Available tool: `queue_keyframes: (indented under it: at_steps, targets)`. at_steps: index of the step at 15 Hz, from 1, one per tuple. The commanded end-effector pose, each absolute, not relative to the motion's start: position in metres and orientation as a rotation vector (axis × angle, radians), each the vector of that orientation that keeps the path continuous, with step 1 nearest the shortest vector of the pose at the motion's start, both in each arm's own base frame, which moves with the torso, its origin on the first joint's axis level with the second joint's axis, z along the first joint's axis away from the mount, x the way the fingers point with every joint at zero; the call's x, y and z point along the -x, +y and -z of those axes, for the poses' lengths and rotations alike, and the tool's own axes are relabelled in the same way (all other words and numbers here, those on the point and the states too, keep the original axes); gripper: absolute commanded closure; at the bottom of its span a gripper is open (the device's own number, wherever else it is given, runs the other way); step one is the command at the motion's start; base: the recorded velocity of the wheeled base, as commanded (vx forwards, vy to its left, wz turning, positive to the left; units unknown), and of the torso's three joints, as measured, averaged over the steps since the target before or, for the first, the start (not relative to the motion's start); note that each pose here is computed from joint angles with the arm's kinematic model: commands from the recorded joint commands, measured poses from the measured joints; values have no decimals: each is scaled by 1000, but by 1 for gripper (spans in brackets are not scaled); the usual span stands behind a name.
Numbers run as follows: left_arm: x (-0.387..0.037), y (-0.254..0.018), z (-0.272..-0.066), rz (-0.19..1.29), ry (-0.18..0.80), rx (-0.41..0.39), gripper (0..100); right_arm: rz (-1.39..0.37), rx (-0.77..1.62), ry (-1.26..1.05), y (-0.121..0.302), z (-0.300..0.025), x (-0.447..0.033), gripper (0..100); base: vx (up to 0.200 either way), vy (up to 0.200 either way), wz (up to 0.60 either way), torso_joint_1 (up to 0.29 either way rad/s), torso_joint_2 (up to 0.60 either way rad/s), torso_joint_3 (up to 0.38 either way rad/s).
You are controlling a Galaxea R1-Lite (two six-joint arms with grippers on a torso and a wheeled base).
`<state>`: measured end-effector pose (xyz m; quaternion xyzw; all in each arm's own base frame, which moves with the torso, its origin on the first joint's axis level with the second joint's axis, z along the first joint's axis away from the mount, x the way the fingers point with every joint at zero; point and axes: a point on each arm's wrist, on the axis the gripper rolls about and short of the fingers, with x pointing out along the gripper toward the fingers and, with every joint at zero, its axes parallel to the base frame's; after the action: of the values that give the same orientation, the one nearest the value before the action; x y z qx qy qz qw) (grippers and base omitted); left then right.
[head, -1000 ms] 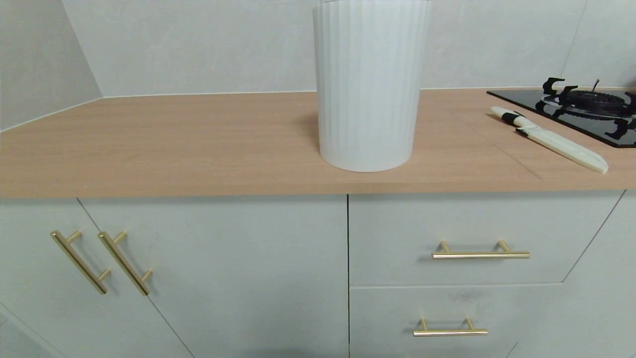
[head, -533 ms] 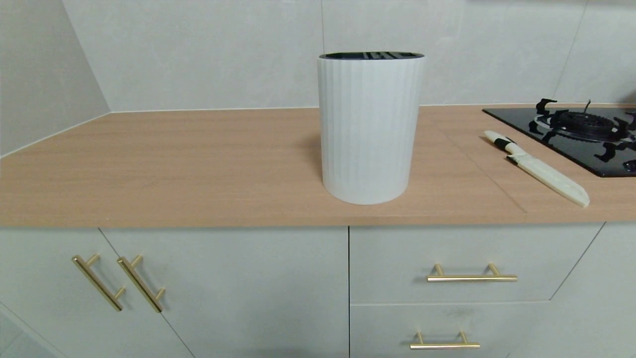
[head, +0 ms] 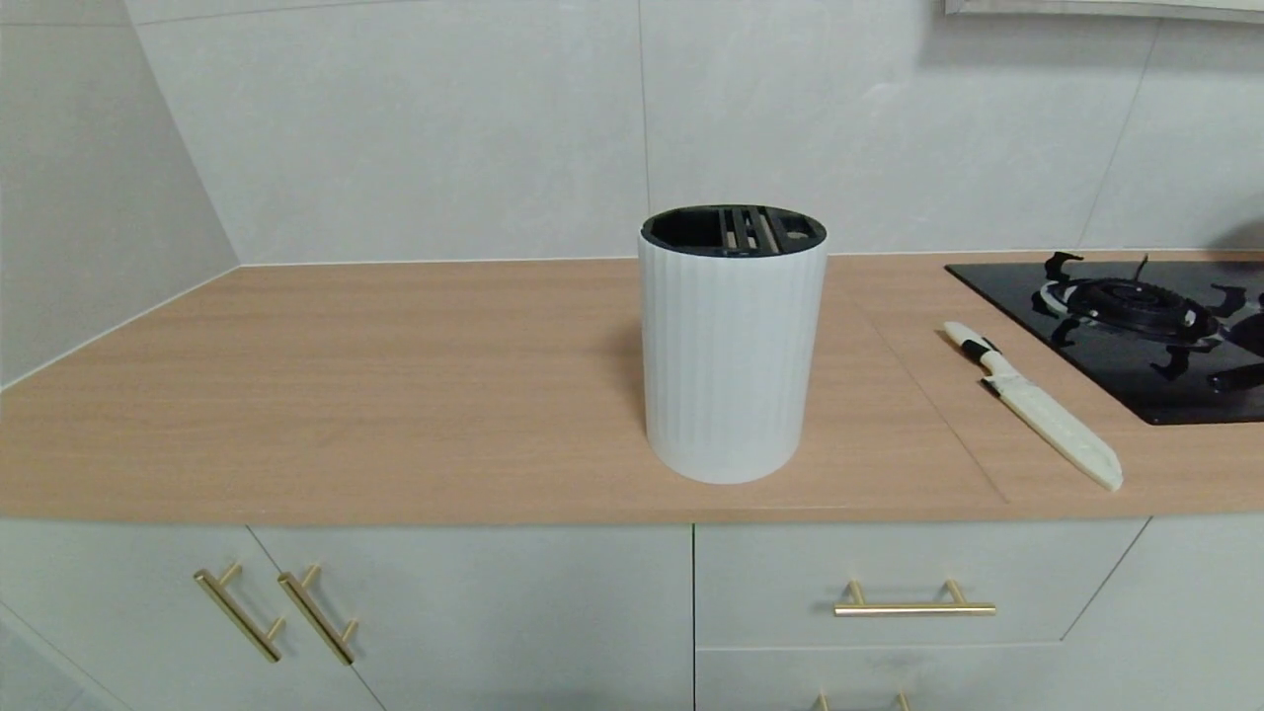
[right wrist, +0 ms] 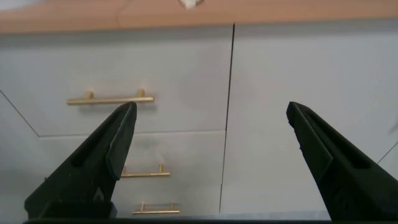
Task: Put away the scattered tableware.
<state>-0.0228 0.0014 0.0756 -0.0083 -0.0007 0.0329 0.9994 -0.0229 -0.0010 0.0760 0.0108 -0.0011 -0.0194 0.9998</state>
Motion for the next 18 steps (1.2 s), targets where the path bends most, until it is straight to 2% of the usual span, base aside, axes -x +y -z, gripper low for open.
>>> queue_keyframes:
  at_steps: [1, 10, 18]
  targets:
    - [23, 1, -76, -67, -2, 17, 0, 38, -21, 0, -1, -76, 23, 0, 0, 0, 0, 173, -471, -300]
    - [23, 1, -76, -66, -2, 17, 0, 49, -21, -1, -1, -76, 23, 0, 0, 0, 0, 202, -506, -308]
    - [23, 1, -76, -66, -2, 17, 0, 49, -23, -1, -1, -76, 23, 0, 0, 0, 0, 254, -568, -322]
